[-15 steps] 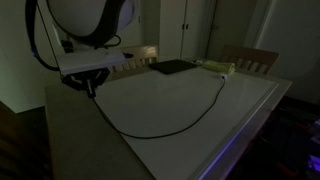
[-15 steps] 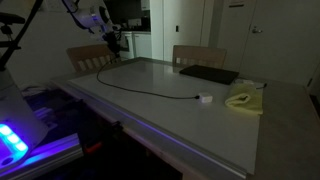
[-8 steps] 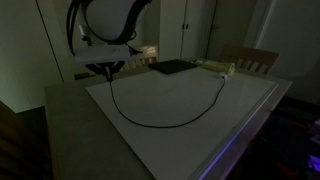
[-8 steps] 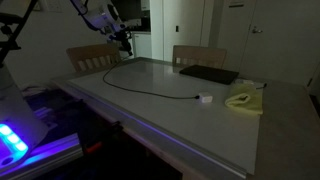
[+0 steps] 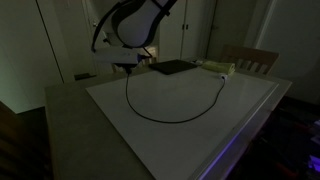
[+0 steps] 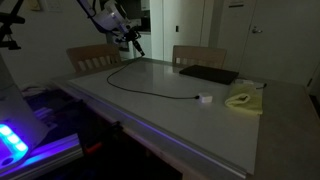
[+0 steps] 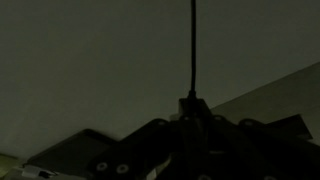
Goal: Coil the phone charger once
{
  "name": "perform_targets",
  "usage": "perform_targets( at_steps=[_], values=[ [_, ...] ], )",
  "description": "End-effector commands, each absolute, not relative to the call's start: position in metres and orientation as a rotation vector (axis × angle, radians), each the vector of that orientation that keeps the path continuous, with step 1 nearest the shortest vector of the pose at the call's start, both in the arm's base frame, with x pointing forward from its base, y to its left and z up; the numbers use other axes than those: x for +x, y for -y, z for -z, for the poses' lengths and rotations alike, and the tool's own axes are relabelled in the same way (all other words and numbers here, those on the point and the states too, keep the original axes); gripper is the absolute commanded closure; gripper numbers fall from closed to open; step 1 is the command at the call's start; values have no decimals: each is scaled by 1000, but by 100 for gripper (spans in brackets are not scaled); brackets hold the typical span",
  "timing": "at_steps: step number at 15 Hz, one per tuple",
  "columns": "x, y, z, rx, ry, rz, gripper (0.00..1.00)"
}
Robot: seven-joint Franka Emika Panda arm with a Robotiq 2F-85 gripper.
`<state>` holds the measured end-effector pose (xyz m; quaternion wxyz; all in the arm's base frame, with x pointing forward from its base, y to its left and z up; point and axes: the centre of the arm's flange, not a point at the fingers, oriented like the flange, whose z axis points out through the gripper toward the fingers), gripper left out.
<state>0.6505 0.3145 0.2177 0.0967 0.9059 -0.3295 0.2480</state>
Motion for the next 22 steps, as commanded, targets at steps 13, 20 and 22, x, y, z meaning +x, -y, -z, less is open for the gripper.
perform_targets(
  at_steps=[13, 20, 22],
  values=[
    [629, -199, -222, 2205, 1740, -524, 98],
    [642, -207, -217, 2201, 1703, -555, 90],
    [638, -200, -216, 2165, 1746, -508, 98]
  ],
)
